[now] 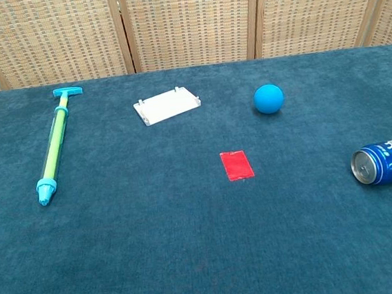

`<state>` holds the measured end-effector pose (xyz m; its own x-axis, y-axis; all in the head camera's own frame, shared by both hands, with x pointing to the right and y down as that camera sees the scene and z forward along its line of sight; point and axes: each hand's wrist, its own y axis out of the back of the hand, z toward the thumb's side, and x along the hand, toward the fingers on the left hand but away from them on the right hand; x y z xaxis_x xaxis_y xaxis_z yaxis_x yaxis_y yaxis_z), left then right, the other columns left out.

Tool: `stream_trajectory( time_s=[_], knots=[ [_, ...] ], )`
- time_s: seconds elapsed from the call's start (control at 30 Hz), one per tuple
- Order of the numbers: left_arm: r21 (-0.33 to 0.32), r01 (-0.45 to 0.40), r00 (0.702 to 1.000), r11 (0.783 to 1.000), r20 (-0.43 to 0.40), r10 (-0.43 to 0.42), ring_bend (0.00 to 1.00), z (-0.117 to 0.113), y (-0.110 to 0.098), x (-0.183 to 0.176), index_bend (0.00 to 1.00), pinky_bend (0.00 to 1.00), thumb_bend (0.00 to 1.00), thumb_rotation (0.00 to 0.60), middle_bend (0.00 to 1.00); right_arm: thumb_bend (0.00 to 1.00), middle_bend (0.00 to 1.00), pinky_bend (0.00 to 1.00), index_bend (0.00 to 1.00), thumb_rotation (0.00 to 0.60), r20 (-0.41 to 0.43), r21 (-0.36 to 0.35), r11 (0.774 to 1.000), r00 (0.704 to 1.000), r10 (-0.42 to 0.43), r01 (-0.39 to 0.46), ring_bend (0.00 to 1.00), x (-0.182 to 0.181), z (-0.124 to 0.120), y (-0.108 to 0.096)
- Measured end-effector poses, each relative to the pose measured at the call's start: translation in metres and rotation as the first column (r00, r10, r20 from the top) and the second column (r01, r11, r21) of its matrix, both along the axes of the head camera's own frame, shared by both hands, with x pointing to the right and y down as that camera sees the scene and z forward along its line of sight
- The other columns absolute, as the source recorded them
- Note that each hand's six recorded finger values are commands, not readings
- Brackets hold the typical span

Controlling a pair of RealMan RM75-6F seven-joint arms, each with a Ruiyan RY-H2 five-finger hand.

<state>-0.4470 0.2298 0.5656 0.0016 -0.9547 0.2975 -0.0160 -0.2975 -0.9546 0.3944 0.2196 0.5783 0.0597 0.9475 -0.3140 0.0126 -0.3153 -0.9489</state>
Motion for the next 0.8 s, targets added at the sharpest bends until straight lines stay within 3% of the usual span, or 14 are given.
stream_trajectory(
  time_s=[0.8],
  knots=[
    [0.0,-0.004,1.0,1.0,0.001,0.004,0.0,0.0001,0.0,0.0014,0.0,0.06,0.09,0.6,0.0,0.14,0.0,0.0,0.02,0.6,0.014,-0.002,1.0,1.0,-0.002,0.002,0.0,-0.0002,-0.002,0.0008]
  ],
)
